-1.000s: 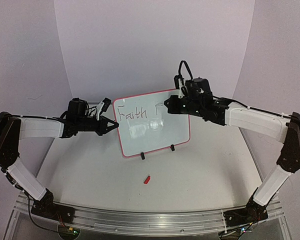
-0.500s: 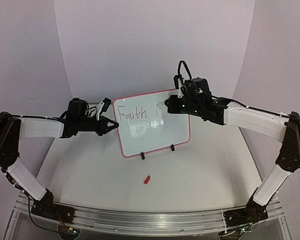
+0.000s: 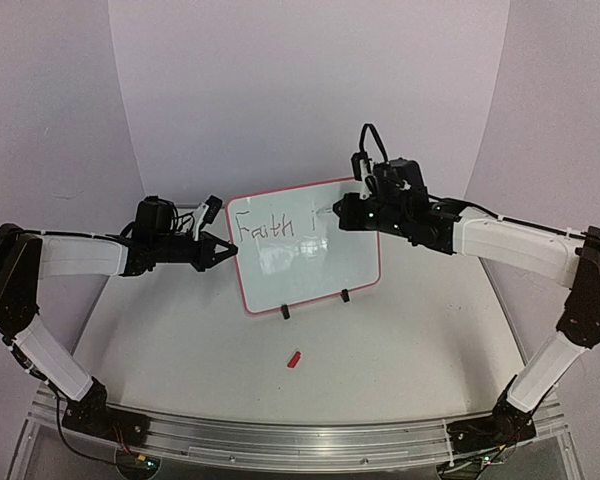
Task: Write a sentence on the whiteboard
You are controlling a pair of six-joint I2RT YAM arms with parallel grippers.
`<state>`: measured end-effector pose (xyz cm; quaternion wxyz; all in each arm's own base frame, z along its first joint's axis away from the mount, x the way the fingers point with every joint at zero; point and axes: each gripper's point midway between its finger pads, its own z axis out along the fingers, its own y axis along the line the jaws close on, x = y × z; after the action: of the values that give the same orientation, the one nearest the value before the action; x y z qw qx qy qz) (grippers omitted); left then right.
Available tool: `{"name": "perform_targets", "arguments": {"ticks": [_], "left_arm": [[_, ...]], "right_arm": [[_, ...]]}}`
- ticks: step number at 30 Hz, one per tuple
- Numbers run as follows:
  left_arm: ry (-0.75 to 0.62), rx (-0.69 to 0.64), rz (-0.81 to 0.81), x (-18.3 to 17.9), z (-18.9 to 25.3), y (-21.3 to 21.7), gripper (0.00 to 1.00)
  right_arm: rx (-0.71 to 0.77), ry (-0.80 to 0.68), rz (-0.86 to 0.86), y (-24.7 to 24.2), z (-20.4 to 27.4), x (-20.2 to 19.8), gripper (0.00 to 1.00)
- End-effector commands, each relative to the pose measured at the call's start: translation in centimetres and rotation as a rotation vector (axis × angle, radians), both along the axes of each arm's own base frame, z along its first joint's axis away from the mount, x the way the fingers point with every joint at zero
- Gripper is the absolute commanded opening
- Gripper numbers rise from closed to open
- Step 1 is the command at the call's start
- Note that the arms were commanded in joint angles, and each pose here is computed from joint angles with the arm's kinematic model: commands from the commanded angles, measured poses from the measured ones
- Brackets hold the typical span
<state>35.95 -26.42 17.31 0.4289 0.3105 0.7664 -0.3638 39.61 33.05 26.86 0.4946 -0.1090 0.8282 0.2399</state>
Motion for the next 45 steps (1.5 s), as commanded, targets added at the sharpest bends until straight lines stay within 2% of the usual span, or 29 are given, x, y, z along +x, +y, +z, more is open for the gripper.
{"name": "perform_targets", "arguments": {"ticks": [1, 22, 33, 45], "left_arm": [[-0.035, 0.075, 0.042, 1.0, -1.0, 0.7, 0.00], [-0.039, 0.076, 0.039, 0.9, -1.0, 0.8, 0.00], [-0.041, 0.075, 0.041, 1.0, -0.9, 0.8, 0.00], [-0.040, 0.077, 0.042, 1.0, -1.0, 0.8, 0.00]], "right_arm": [[0.031, -0.054, -0.045, -1.7, 2.5, -0.6, 0.00], [-0.001, -0.024, -0.028, -0.3, 0.4, 1.4, 0.00], [-0.030, 0.048, -0.032, -0.8, -2.6, 0.6, 0.00], [-0.034, 0.079, -0.029, -0.8, -3.6, 0.3, 0.00]]}}
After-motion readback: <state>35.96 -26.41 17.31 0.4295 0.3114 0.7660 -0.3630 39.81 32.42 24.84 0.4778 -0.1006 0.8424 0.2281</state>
